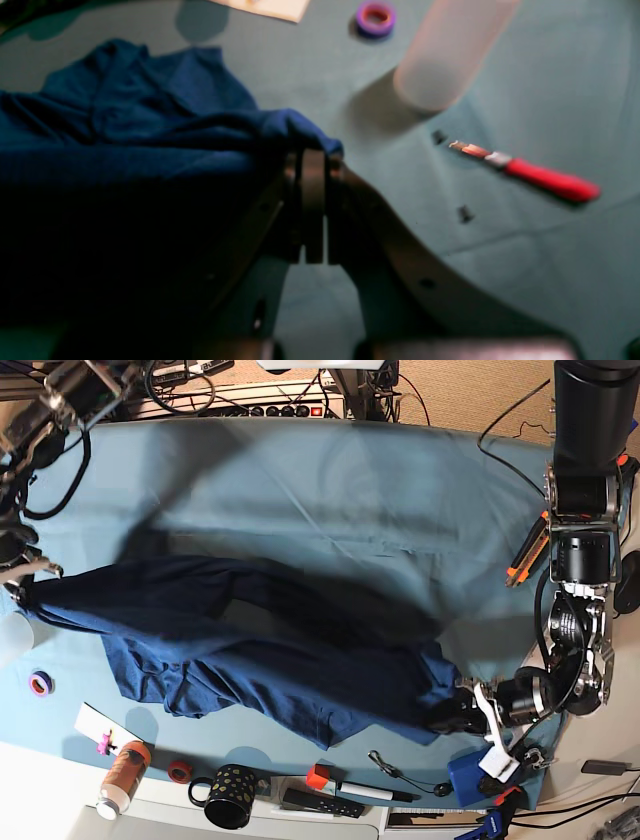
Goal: Layout the t-shirt on the table in an organized manner, then fold the t-shirt properly
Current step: 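Pull the shirt edge with the right gripper away from the left gripper, then lift the blue shirt with both grippers, stretching it between them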
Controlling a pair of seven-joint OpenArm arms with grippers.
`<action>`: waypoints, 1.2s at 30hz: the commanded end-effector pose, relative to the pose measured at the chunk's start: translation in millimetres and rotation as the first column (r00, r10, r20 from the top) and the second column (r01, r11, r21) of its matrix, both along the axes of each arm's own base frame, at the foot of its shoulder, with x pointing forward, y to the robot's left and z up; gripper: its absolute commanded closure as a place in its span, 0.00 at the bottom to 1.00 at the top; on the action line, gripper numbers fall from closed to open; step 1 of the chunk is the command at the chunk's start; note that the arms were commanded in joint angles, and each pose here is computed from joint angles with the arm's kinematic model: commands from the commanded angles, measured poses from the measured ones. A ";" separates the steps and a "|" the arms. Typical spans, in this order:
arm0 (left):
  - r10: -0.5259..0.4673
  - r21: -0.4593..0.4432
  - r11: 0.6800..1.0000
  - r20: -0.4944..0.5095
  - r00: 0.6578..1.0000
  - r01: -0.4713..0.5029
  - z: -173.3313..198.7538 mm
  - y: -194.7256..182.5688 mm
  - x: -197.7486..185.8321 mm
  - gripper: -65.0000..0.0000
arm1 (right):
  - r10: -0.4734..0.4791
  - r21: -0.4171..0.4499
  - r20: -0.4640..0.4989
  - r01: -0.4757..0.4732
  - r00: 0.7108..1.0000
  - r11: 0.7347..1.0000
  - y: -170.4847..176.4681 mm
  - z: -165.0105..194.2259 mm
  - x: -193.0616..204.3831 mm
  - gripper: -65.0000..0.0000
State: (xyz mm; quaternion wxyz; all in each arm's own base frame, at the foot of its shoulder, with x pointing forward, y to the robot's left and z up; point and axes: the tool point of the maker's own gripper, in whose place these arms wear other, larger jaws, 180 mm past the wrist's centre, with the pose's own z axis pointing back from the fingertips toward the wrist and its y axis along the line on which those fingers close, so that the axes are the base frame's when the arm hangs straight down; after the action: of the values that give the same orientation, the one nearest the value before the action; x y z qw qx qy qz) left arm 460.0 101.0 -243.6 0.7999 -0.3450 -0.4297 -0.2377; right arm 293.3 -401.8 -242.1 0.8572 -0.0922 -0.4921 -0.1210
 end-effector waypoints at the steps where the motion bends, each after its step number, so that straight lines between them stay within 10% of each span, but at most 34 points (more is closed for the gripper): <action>1: 0.013 -0.006 1.000 0.071 0.997 -0.012 24.9 4.7 10.8 1.00 | -0.013 -0.004 0.054 0.014 0.998 1.000 -8.3 13.7 8.1 1.00; 9: 0.020 0.070 0.997 0.037 0.999 -0.022 2.2 11.0 5.8 1.00 | -0.008 0.149 0.003 0.008 1.000 0.989 -9.7 -28.7 22.6 1.00; 26: -0.003 0.046 0.999 -0.076 0.997 0.007 -48.0 -7.0 -24.3 1.00 | 0.213 0.129 -0.119 -0.197 0.970 0.972 52.2 -52.2 50.1 1.00; 36: -0.012 -0.051 0.999 0.107 0.994 0.017 46.2 -12.5 17.0 1.00 | 0.196 0.001 0.024 -0.196 0.980 0.981 22.4 9.6 73.6 1.00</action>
State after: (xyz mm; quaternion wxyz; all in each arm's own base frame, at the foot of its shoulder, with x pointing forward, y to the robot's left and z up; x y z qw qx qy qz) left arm 469.7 86.2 -221.2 0.7826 -0.3543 -0.4476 -0.2481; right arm 359.9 -373.9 -256.7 0.8768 -0.0306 -0.4777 -0.0446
